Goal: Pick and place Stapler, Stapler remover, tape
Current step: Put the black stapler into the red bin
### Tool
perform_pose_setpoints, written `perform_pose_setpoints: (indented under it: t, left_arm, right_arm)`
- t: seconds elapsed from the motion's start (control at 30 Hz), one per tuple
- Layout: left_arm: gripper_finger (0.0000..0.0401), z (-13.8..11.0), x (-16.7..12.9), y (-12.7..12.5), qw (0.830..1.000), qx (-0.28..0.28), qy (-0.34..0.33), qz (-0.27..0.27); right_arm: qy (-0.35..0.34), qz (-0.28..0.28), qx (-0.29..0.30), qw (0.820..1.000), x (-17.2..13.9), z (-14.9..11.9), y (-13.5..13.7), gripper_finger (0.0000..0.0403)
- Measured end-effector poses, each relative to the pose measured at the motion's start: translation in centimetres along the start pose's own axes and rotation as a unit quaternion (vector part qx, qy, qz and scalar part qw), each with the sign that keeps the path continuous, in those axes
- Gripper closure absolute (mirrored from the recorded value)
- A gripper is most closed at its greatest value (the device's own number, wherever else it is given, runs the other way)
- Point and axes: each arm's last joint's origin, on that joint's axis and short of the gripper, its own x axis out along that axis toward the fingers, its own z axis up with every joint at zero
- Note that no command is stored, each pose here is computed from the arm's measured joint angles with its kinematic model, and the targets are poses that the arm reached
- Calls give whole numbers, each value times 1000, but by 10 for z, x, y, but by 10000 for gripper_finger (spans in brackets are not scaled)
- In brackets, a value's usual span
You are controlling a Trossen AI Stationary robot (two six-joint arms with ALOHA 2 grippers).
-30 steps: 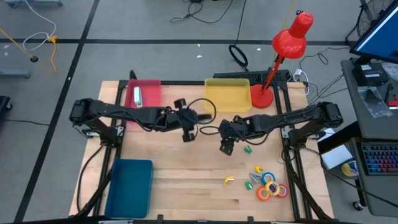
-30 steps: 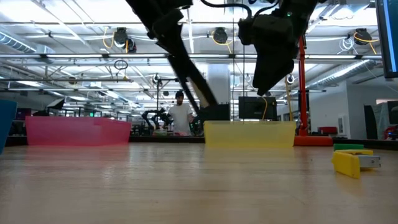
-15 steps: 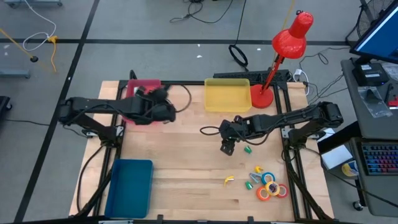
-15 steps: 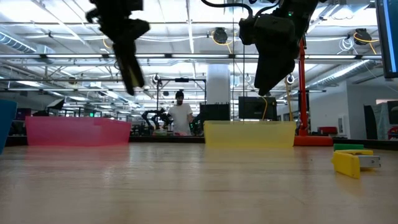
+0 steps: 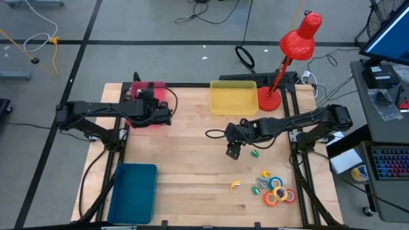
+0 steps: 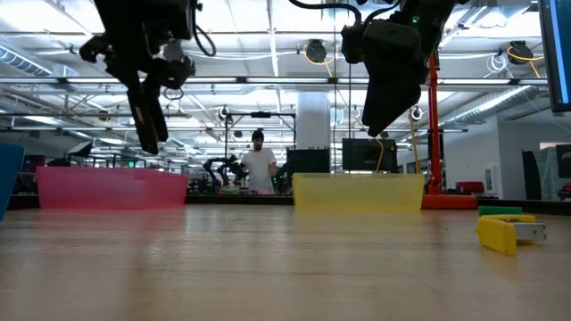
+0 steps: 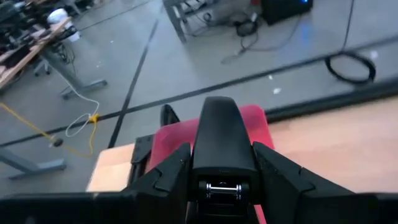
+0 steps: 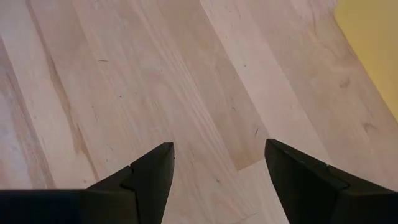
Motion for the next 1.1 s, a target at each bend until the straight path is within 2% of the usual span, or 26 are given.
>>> perform_pose_setpoints:
  t: [0.2,0.43,1.1]
  left_arm:
    - [256,-22,19,0,999,-36,-7,28]
    - [256,-39,35,-9,997,-79,-12,18]
    - [256,-68,77,-15,994,-110,-20,13]
  right_arm:
    - [0,0,0,1000,0,0,0,161]
    - [0,0,7,1000,0,0,0,161]
    - [0,0,34,999,0,0,0,161]
